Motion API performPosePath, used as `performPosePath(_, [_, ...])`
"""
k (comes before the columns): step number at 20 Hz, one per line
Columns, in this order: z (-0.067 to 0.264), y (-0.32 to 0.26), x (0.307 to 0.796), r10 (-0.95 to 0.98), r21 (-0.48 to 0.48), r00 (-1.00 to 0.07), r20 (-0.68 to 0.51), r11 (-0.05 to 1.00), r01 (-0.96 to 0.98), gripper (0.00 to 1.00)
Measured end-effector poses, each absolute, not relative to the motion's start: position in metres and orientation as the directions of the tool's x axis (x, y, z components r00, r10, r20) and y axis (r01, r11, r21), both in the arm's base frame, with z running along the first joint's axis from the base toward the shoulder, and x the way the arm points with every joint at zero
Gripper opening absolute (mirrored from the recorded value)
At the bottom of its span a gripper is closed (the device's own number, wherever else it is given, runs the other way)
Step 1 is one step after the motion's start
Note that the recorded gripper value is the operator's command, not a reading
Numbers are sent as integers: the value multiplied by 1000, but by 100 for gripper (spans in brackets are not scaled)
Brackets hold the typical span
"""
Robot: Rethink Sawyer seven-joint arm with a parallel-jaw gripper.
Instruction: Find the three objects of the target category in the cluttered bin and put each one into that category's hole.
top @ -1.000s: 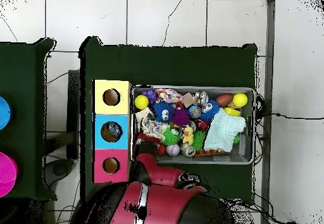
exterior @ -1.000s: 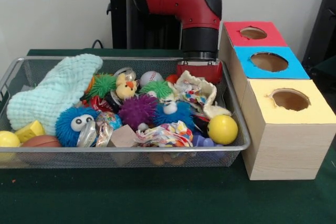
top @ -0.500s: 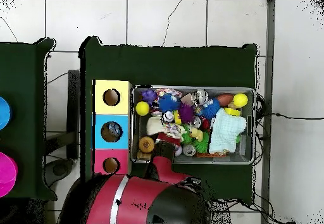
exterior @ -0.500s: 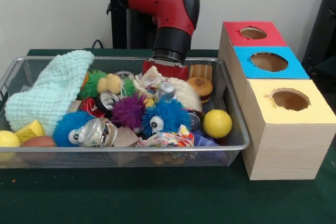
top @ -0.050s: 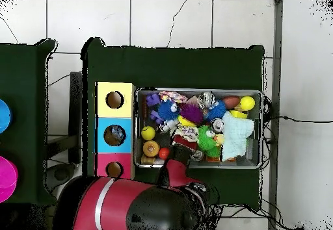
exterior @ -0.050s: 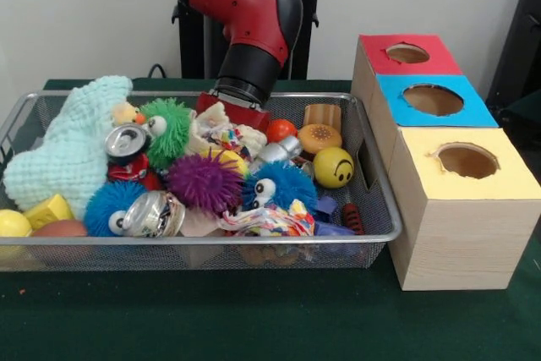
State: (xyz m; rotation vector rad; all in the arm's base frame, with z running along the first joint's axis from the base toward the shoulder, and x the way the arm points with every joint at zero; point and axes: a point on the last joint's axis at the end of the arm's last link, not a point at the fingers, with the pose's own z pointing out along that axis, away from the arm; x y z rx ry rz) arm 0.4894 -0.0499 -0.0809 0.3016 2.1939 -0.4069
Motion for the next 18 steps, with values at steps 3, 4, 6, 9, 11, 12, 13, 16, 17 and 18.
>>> performPosePath(3, [-80, -67, 488, 49, -215, -604, -795, 909, 358, 100])
performPosePath(4, [-80, -74, 487, 42, -229, -609, -792, 904, 360, 100])
performPosePath(6, [-79, -83, 486, 44, -239, -623, -781, 901, 363, 100])
performPosePath(9, [-83, -98, 489, 80, -212, -685, -724, 920, 331, 100])
performPosePath(11, [-83, -103, 491, 85, -194, -705, -704, 932, 306, 100])
performPosePath(12, [-82, -106, 493, 85, -168, -727, -681, 949, 268, 100])
performPosePath(13, [-82, -108, 493, 82, -151, -739, -669, 958, 243, 100])
performPosePath(16, [-82, -117, 491, 77, -36, -779, -622, 991, 126, 100])
performPosePath(17, [-83, -118, 490, 85, -14, -781, -618, 993, 119, 100])
performPosePath(18, [-83, -120, 490, 93, 9, -783, -615, 994, 111, 100])
